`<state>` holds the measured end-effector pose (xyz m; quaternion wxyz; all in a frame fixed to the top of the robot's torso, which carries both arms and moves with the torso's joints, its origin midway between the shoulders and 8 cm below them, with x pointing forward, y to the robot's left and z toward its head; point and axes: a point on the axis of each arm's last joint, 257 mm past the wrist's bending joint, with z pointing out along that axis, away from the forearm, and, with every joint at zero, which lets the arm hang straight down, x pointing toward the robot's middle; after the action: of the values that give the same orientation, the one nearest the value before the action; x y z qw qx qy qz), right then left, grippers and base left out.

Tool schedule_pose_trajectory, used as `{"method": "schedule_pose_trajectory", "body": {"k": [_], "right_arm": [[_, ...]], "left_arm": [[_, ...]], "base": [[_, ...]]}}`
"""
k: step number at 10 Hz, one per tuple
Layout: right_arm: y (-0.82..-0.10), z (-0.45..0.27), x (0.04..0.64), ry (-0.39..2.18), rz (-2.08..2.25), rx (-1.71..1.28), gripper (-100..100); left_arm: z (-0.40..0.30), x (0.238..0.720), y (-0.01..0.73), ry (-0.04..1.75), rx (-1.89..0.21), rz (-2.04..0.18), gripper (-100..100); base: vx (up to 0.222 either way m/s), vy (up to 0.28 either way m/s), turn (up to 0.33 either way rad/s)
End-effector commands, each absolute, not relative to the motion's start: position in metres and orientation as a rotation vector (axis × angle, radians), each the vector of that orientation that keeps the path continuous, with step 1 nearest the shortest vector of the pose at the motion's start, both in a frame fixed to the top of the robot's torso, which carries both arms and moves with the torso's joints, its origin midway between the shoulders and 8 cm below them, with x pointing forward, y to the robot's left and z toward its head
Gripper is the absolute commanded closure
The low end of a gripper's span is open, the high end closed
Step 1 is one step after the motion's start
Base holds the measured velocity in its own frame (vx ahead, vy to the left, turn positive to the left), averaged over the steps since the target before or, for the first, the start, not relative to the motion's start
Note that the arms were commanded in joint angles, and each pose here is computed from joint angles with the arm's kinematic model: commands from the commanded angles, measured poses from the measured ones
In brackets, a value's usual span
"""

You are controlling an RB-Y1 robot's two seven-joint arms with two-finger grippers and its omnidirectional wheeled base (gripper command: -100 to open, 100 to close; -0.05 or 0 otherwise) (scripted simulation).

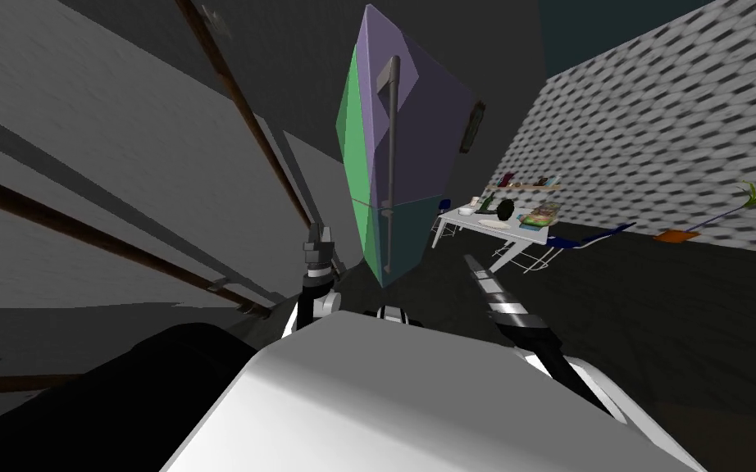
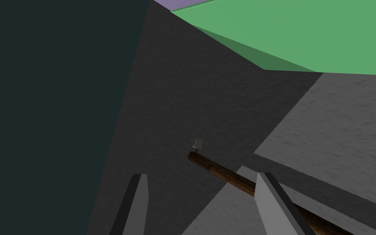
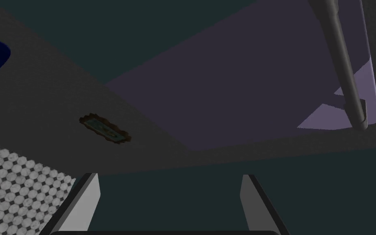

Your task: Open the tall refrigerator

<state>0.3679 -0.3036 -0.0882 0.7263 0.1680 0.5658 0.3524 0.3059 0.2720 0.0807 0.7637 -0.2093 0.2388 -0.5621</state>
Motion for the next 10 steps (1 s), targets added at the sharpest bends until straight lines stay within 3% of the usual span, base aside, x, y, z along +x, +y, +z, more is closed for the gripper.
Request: {"method": "schedule_pose_trajectory", "body": {"k": [1,10], "right_arm": [[-0.316,-0.095,0.369,1.316,0.681,0.298,-100],[-0.371,-0.106,0.374,1.518,0.295,-0.006,-100]], "left_arm": [[0.081,0.306,0.272,0.519,-0.455,-1.222,0],[0.081,0.306,0.272,0.519,-0.455,-1.222,0]], "base": [[0.045,0.136,-0.054],[0.041,0.153,-0.078]]}}
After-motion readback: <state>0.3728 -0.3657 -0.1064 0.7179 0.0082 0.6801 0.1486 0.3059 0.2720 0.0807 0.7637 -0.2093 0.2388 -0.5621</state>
